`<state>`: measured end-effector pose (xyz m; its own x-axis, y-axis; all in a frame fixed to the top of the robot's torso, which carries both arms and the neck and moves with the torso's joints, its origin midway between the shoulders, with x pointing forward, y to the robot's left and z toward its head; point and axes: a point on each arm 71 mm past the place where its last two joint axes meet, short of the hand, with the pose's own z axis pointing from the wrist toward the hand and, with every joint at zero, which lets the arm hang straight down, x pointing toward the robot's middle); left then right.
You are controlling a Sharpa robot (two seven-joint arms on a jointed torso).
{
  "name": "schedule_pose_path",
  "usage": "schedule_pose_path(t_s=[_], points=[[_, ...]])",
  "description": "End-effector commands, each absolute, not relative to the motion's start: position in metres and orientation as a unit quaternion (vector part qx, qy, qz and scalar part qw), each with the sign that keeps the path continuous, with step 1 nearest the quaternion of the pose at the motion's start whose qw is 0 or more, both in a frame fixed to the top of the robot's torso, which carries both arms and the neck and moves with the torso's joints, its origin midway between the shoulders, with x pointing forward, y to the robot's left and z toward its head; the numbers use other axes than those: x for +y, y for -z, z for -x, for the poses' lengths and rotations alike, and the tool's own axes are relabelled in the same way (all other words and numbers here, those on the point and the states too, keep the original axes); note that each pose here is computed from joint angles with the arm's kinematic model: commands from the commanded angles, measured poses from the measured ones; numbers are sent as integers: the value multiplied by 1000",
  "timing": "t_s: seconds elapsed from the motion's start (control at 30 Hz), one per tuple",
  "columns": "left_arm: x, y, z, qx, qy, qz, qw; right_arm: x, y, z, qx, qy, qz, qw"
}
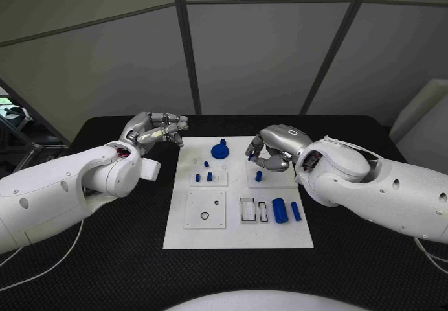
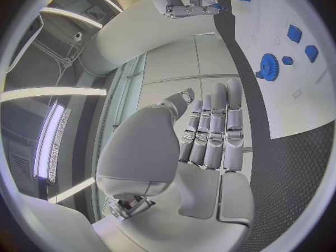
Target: Assemble the parts on the task board
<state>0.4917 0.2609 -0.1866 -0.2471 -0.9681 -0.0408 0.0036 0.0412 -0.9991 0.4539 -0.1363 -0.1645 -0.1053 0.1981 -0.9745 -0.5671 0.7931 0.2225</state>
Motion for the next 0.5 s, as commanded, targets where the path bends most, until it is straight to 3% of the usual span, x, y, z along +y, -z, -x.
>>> schedule_pose_path(t_s=[0.03, 0.17, 0.5], points=[[259, 186, -492, 569, 553, 421, 439, -123, 161, -449, 676, -320, 132, 650], [257, 186, -493, 569, 555, 420, 438, -101, 164, -445, 677, -341, 144, 636], [253, 186, -493, 568, 557, 419, 437, -71, 200, -429, 705, -364, 160, 587]])
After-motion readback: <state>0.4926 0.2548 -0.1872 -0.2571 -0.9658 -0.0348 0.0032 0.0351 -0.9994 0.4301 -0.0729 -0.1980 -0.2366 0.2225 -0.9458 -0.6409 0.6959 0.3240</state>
